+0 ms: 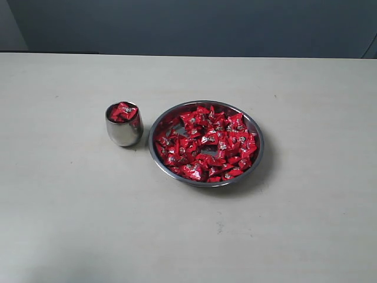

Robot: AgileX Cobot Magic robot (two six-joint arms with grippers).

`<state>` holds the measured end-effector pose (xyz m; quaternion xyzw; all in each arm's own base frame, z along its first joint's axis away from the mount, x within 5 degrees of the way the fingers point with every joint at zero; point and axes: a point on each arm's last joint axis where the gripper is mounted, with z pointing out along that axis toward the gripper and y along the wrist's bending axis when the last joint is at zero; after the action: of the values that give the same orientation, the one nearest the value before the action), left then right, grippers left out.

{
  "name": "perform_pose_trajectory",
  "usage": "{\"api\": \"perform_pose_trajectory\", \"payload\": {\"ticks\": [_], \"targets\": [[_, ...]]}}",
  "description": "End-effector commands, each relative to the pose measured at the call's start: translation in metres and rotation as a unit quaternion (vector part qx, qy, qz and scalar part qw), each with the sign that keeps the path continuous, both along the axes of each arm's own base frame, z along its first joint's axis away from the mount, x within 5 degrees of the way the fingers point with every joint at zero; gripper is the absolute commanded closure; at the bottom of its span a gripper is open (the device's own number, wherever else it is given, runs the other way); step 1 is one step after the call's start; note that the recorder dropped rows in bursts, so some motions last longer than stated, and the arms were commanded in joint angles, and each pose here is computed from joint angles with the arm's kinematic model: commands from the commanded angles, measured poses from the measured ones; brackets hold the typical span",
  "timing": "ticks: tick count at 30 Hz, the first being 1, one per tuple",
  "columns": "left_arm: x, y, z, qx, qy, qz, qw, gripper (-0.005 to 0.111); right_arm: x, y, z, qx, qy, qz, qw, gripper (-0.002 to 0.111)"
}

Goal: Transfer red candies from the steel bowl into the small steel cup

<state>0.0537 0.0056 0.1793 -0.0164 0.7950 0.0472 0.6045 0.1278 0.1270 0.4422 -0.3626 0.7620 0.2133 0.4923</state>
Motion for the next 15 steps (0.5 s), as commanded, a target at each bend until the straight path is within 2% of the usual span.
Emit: {"api": "perform_pose_trajectory", "payload": {"ticks": [1, 6, 15], "targets": [[-0.0003, 0.0, 0.0036, 0.001, -0.009, 0.0, 1.0, 0.106, -0.0011, -0.0011, 0.0005, 0.005, 0.001, -0.002, 1.0, 0.108], [-0.0003, 0.0, 0.0036, 0.001, -0.009, 0.0, 1.0, 0.106, -0.0006, -0.0008, 0.0016, 0.029, 0.019, -0.016, 0.999, 0.108], [-0.0003, 0.0, 0.0036, 0.001, -0.009, 0.0, 1.0, 0.106, 0.0, -0.0006, 0.0005, 0.031, 0.02, -0.019, 0.999, 0.108]]}}
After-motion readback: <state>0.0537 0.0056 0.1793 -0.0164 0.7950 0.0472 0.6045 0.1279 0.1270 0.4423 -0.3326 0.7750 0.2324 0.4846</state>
